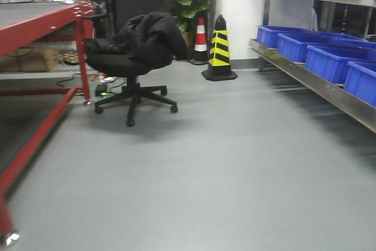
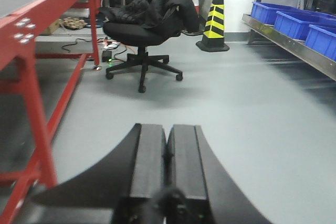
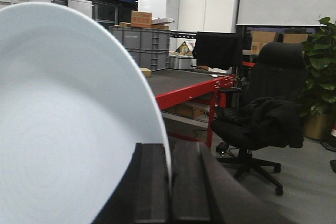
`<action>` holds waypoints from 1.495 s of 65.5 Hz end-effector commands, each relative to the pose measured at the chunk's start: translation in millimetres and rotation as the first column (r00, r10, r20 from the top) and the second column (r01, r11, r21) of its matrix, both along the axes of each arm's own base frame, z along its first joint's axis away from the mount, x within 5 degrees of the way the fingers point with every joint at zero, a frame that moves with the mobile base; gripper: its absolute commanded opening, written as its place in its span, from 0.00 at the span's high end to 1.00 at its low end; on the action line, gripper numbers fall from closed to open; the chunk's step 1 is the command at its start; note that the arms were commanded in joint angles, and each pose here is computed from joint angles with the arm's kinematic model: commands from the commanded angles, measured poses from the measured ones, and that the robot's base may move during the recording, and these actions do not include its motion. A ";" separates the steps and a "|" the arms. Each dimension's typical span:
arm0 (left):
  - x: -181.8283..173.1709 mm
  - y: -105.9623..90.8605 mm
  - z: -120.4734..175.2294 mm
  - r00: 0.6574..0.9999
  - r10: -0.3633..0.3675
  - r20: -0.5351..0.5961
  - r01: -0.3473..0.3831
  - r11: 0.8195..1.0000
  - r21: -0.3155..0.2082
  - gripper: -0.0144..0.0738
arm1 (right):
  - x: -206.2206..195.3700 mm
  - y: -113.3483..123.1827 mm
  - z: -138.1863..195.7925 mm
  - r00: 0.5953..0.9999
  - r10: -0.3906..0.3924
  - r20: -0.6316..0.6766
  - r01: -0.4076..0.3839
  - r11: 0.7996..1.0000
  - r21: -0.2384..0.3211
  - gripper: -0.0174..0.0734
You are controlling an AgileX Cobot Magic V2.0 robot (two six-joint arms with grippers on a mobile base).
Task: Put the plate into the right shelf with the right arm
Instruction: 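Drive the base up to the steel shelf with blue bins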
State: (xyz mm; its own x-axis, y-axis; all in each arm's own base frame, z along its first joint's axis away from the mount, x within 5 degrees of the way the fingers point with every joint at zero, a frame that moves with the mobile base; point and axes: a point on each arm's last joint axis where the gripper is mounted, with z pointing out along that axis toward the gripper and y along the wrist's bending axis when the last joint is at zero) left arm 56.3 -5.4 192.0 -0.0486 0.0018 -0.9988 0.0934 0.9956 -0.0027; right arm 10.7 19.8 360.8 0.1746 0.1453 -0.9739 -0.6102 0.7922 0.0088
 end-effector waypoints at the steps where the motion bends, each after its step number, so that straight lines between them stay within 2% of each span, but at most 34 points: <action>1: -0.2 0.0 5.5 0.996 -0.001 0.084 0.003 1.000 -0.015 0.89 | -0.8 -4.1 15.2 0.997 -0.032 0.065 0.027 0.997 0.079 0.74; 98: -0.2 0.0 5.5 0.996 -0.001 0.084 0.003 1.000 -0.015 0.89 | -0.8 -4.1 15.2 0.997 -0.032 0.065 0.027 0.997 0.078 0.74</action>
State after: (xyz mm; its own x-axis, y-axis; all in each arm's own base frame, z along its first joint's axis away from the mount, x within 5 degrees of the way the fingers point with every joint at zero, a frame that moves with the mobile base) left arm 56.3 -5.4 192.0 -0.0486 0.0018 -0.9988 0.0934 0.9956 -0.0027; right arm 10.7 19.8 360.8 0.1746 0.1453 -0.9739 -0.6102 0.7922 0.0088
